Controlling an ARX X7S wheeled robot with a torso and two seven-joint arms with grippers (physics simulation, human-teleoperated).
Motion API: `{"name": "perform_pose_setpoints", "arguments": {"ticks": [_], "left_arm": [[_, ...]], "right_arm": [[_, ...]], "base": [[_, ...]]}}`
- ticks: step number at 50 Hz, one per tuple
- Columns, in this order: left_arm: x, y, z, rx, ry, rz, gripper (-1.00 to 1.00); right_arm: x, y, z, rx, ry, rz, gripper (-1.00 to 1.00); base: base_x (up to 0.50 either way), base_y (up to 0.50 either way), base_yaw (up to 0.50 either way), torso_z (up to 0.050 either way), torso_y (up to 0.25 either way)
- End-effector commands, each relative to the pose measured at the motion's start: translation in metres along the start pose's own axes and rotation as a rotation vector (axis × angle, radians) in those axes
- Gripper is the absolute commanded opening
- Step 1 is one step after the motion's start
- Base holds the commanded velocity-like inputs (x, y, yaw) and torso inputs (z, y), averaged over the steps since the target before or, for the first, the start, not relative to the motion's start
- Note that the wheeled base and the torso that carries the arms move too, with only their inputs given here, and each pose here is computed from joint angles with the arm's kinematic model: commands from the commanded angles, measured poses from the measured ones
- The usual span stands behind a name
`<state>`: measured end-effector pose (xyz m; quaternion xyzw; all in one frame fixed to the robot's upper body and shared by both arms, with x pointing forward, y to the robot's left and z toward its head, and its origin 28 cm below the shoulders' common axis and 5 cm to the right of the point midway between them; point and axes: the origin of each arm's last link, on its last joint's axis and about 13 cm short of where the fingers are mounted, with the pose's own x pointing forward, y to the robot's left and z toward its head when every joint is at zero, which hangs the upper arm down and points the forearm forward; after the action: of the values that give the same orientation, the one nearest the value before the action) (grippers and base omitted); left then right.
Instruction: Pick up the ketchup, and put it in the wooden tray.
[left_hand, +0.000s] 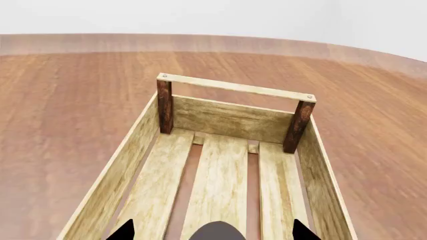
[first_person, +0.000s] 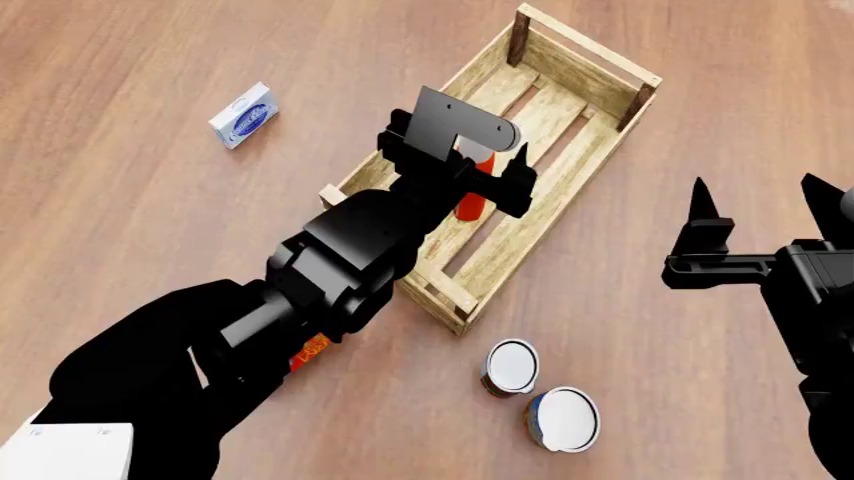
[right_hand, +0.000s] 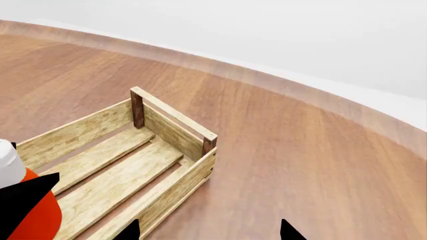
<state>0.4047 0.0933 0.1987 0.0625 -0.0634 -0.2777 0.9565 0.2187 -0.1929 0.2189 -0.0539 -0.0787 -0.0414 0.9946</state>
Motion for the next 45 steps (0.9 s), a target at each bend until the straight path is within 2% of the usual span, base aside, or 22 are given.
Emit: {"name": "perform_pose_setpoints", "arguments": {"ticks": [1,15,45], "left_arm": [[0.001,0.002,0.003,0.000,-0.005,-0.002,1.00],[0.001,0.003,0.005,0.015,-0.028,0.010,1.00],[0.003,0.005,0.011,-0.023,-0.078,-0.028,1.00]], "right_arm": [[-0.001,0.001,0.000,0.002,-0.005,0.000,1.00],[-0.001,0.002,0.002,0.002,-0.010,0.001,1.00],[-0.002,0.004,0.012,-0.011,-0.028,0.006,1.00]], "base": [[0.00,0.00,0.00,-0.004,0.076],[0.00,0.00,0.00,-0.004,0.080],[0.00,0.00,0.00,-0.004,0.080]]}}
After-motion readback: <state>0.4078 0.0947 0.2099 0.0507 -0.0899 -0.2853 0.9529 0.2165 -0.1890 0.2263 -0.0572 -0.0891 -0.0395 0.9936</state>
